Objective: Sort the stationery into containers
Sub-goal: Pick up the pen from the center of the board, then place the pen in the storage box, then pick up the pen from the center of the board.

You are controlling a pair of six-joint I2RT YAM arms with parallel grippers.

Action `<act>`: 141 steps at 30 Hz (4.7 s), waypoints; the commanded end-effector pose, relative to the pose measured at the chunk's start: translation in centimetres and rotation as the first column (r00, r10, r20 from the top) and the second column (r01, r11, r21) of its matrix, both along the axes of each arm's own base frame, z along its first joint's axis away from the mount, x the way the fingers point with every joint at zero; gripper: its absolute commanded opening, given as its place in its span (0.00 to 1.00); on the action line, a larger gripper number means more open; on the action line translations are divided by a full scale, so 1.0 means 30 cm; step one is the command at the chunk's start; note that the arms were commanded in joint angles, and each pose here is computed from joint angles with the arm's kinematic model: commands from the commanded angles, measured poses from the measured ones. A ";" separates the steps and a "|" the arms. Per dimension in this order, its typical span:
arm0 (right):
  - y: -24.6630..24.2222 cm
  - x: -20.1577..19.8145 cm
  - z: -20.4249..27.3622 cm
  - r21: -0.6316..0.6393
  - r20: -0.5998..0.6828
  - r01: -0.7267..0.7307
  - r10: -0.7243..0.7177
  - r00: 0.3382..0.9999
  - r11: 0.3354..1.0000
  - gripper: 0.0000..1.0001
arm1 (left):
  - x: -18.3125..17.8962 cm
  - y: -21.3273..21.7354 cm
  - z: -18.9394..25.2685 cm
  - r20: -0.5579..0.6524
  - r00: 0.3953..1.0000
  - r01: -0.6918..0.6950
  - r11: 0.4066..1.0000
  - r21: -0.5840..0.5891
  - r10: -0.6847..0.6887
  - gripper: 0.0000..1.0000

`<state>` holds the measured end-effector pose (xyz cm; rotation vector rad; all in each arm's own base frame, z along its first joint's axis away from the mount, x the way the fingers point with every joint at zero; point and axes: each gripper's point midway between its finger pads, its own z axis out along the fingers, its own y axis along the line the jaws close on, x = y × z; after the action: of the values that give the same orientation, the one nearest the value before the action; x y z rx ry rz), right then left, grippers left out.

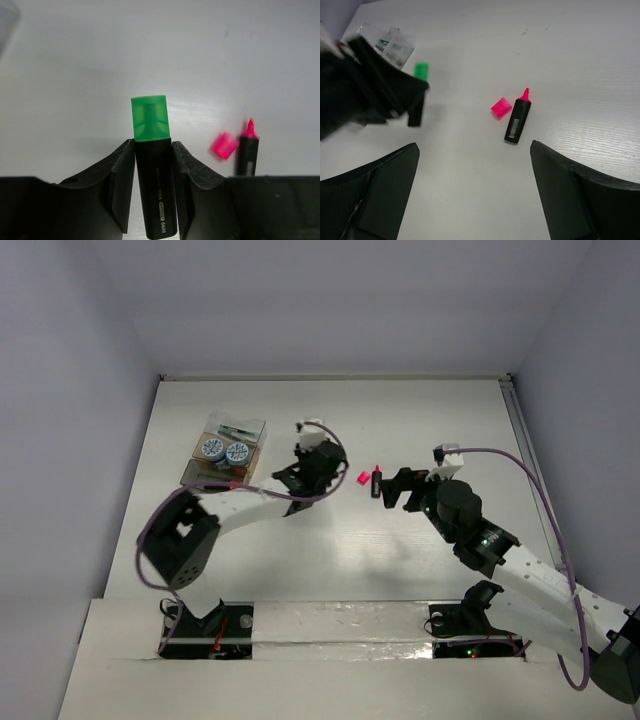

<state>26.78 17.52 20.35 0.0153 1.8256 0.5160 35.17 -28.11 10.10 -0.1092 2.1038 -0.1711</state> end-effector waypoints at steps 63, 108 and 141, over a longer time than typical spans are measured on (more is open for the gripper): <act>0.026 0.002 0.026 0.054 0.028 -0.022 0.021 0.999 0.998 0.98 | 0.035 0.810 0.224 0.218 0.773 -0.489 0.778 -0.394 0.596 0.49; -0.133 -0.042 0.167 0.159 0.144 0.129 -0.153 0.978 0.979 0.98 | -0.068 -0.456 -0.249 -0.061 0.973 0.230 0.968 0.098 -0.225 0.51; -0.152 -0.046 0.177 0.181 0.155 0.148 -0.177 0.972 0.972 0.97 | 0.009 -0.433 -0.376 -0.079 0.980 0.195 0.960 0.200 -0.183 0.00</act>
<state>25.39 13.34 24.14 0.1848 1.6533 0.5094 36.55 -43.24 2.54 0.1487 2.0998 -0.1664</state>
